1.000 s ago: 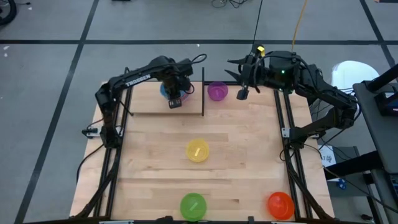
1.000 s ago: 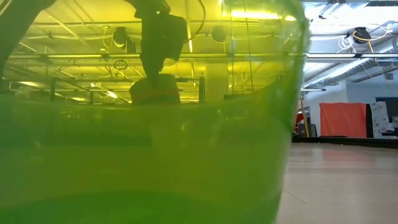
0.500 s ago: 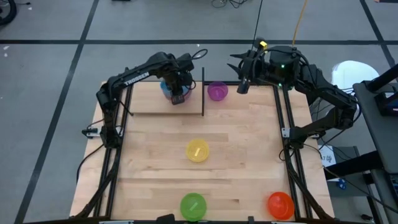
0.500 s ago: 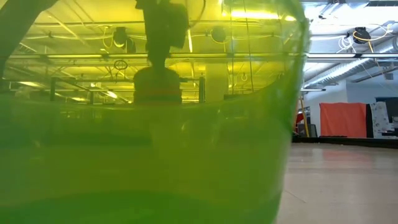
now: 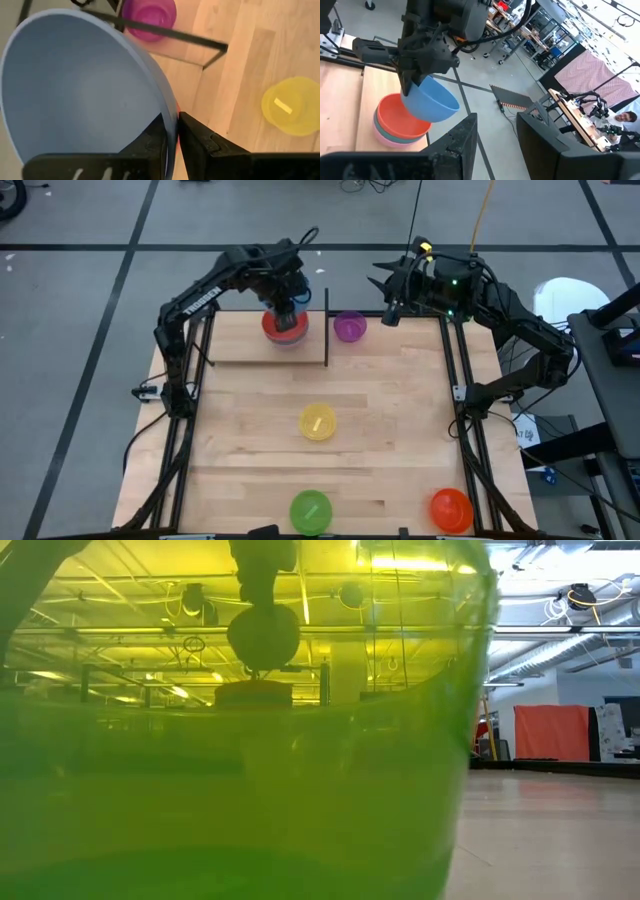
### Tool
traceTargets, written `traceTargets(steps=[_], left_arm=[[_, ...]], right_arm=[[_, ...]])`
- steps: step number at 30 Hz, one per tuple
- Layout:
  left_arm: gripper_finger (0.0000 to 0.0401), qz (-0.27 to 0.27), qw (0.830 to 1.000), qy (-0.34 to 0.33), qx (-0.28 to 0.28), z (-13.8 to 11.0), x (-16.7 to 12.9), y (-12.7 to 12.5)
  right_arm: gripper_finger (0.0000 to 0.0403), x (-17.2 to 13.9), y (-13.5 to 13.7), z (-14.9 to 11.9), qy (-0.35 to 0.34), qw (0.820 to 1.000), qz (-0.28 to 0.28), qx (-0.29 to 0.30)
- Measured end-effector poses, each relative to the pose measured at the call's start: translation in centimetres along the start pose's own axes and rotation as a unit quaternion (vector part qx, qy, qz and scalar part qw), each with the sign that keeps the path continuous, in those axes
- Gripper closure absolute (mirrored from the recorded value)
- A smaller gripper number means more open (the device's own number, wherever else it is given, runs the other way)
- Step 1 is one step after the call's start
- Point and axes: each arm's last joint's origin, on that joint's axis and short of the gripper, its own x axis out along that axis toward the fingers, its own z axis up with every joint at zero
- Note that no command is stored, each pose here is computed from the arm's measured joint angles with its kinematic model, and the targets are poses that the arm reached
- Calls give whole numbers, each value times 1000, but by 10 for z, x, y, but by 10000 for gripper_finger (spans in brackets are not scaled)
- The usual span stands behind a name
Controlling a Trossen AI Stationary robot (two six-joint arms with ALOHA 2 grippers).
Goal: Place and stack bowls onto a shelf
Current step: Stack the big blue bowl into the orange bowl on the shelf
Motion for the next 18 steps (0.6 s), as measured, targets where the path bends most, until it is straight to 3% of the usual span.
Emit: traceTargets(steps=[9, 18], left_arm=[[388, -3, 997, 70, -9, -10, 28, -1], [365, -19, 992, 128, -10, -22, 60, -2]], right_arm=[[271, 0, 0, 0, 0, 1000, 0, 0], [271, 0, 0, 0, 0, 1000, 0, -8]])
